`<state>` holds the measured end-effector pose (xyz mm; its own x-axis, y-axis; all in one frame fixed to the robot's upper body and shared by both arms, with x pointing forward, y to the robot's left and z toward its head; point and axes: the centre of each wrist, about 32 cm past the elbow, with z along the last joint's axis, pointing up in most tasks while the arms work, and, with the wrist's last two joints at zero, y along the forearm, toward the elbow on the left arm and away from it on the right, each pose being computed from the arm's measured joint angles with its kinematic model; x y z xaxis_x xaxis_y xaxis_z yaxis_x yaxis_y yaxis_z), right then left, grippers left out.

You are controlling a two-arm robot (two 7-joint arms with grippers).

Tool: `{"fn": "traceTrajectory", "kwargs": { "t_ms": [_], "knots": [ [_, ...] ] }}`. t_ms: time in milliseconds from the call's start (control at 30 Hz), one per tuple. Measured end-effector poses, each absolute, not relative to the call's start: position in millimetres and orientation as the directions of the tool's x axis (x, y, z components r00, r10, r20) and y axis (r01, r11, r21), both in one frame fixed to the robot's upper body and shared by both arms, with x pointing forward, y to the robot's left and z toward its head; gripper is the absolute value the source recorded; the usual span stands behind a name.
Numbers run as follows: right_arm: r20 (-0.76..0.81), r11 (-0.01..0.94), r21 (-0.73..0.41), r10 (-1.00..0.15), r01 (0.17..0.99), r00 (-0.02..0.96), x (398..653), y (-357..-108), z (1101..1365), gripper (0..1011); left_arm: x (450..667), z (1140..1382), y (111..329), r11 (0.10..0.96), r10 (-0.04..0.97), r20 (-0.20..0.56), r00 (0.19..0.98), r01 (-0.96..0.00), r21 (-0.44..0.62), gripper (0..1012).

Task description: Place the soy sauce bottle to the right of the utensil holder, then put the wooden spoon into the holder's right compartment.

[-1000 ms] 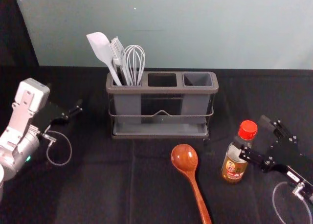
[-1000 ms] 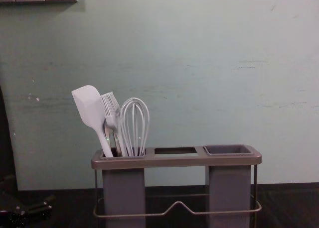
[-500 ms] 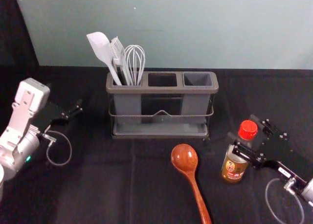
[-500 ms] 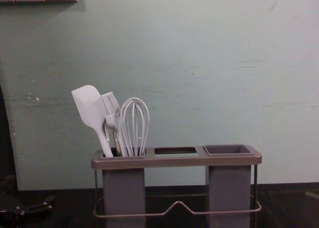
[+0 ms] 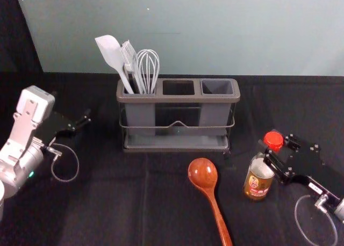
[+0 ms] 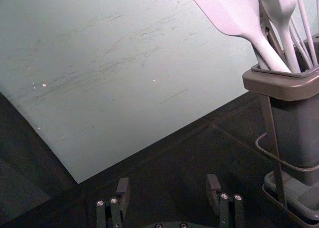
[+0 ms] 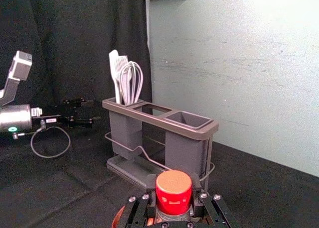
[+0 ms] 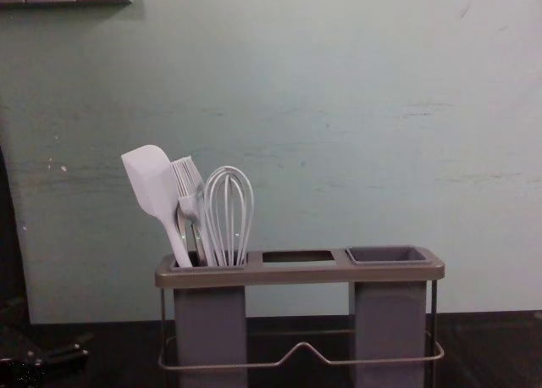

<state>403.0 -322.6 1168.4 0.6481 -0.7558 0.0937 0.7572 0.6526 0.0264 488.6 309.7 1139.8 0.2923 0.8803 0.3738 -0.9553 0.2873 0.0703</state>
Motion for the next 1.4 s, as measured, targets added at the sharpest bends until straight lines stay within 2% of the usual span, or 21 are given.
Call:
{"fn": "traceTrajectory", "kwargs": {
  "t_ms": [200,700,1400],
  "knots": [
    [0.108,0.648,0.03,-0.759,0.761,0.642,406,-323,1176,382,489,1140,310,0.287,0.88,0.374,0.292,-0.955,0.07,1005],
    [0.137,0.626,0.024,-0.774,0.779,0.618,447,-332,1193,382,489,1140,310,0.287,0.88,0.374,0.292,-0.955,0.07,1005],
    [0.115,0.596,0.019,-0.799,0.803,0.59,487,-332,1186,382,489,1140,310,0.287,0.88,0.374,0.292,-0.955,0.07,1005]
  ]
}}
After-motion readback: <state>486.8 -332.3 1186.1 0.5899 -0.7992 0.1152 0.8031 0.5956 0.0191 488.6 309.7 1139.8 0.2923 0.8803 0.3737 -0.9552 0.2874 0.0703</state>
